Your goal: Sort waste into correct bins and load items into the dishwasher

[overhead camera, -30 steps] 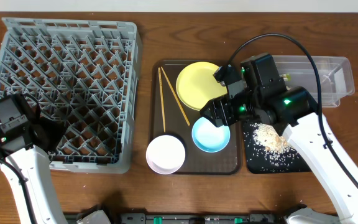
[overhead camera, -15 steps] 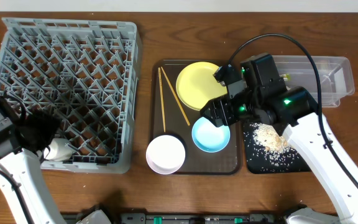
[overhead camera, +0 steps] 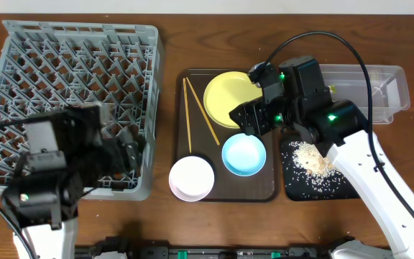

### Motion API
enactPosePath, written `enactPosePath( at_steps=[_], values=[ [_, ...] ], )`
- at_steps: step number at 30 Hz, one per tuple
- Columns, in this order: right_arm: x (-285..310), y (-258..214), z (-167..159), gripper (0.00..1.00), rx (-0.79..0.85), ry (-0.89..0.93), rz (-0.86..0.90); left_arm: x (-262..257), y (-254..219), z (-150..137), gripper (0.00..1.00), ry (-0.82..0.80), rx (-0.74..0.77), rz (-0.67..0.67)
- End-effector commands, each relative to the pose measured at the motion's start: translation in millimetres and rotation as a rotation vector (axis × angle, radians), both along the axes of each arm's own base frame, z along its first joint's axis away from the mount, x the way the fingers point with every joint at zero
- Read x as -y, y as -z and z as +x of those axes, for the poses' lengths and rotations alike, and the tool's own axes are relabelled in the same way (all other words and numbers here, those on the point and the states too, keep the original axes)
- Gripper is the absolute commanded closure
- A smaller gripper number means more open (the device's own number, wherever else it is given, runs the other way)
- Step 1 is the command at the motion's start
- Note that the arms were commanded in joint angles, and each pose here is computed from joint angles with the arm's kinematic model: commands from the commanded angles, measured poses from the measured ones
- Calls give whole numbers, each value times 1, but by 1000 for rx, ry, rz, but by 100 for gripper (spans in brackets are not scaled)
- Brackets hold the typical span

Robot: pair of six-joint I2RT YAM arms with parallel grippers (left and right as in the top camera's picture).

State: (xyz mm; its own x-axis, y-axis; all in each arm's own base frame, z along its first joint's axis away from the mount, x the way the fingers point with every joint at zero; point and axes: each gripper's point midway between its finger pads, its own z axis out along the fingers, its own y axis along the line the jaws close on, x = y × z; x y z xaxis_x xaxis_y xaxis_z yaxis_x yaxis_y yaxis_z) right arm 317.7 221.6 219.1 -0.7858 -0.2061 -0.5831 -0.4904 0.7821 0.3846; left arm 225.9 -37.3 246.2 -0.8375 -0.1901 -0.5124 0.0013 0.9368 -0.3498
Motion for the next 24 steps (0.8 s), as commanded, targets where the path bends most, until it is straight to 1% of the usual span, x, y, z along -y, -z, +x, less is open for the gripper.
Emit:
enactPosePath(
  at_steps=[1,2,3,8,20,24],
  values=[
    [-1,-1,4,8,8,30,-14,-5,-2,-4,6,39,26,139],
    [-1,-1,4,1,8,30,-14,-2,-2,-5,2,53,27,138],
    [-1,-1,4,1,8,30,-13,1,-2,-5,0,63,29,137],
    [-3,-2,2,1,0,19,-2,2,-1,-4,2,70,25,137],
    [-3,-1,1,1,-2,18,-3,2,0,-3,2,71,18,136],
    [0,3,-3,1,-26,17,-20,2,0,-3,2,71,18,137]
  ],
)
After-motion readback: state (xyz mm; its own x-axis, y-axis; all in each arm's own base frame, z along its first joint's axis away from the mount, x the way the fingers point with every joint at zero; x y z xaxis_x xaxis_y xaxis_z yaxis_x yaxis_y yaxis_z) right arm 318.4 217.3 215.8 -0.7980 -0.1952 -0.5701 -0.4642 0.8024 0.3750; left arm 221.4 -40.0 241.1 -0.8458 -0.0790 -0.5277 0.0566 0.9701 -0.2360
